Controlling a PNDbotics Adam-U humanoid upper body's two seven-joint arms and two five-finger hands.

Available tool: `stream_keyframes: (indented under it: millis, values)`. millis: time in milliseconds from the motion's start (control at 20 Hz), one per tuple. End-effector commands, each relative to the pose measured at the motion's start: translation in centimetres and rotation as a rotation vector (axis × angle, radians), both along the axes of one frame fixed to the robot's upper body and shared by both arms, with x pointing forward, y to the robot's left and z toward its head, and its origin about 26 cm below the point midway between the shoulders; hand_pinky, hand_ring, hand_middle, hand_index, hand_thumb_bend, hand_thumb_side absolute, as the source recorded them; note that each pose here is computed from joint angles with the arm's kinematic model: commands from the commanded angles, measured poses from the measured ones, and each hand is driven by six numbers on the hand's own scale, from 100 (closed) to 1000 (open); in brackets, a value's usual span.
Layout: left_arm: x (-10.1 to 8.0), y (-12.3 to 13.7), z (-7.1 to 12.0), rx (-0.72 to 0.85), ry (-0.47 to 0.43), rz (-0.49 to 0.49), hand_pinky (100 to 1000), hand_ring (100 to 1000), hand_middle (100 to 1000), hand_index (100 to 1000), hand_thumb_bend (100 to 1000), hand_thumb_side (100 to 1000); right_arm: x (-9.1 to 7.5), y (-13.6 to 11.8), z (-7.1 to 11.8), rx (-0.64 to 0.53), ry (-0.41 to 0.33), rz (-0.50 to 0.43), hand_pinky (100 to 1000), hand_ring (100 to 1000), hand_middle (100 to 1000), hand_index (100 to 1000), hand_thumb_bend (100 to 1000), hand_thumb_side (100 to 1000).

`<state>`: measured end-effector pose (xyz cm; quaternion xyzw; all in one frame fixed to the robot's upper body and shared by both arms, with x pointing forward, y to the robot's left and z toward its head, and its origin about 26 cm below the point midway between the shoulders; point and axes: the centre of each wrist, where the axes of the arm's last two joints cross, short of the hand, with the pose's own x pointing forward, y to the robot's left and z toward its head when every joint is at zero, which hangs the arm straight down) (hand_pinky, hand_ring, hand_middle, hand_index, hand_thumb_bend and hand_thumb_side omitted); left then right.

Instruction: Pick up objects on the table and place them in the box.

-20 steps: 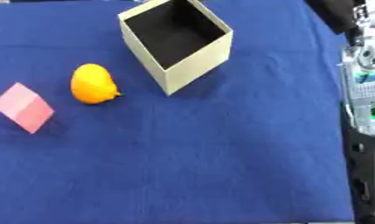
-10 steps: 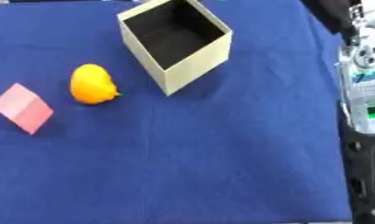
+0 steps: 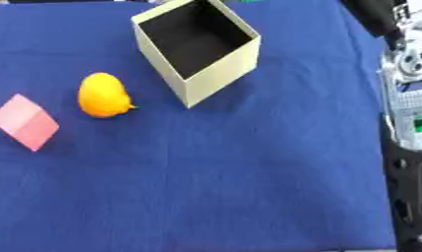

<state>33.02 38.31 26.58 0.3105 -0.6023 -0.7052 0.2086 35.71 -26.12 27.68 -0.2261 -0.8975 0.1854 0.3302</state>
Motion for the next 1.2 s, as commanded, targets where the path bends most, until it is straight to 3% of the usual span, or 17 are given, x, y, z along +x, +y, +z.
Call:
stream_keyframes:
  millis: [50,650,1200]
  values:
    - [0.0,0.6,1.6,0.147,0.022,-0.048,881,888,887,1000,673,668,-0.2,-0.1,0.8,-0.019,-0.026,0.0,894,978,650,896,100,672]
    - [1.6,0.3,1.8,0.25,0.041,-0.06,866,878,876,995,590,561,-0.2,0.0,0.8,-0.02,-0.022,0.01,895,979,649,897,100,673]
    - [3.4,0.5,0.6,0.322,0.111,-0.059,860,871,872,978,569,580,-0.2,0.2,0.8,-0.02,-0.022,0.021,895,980,648,897,100,672]
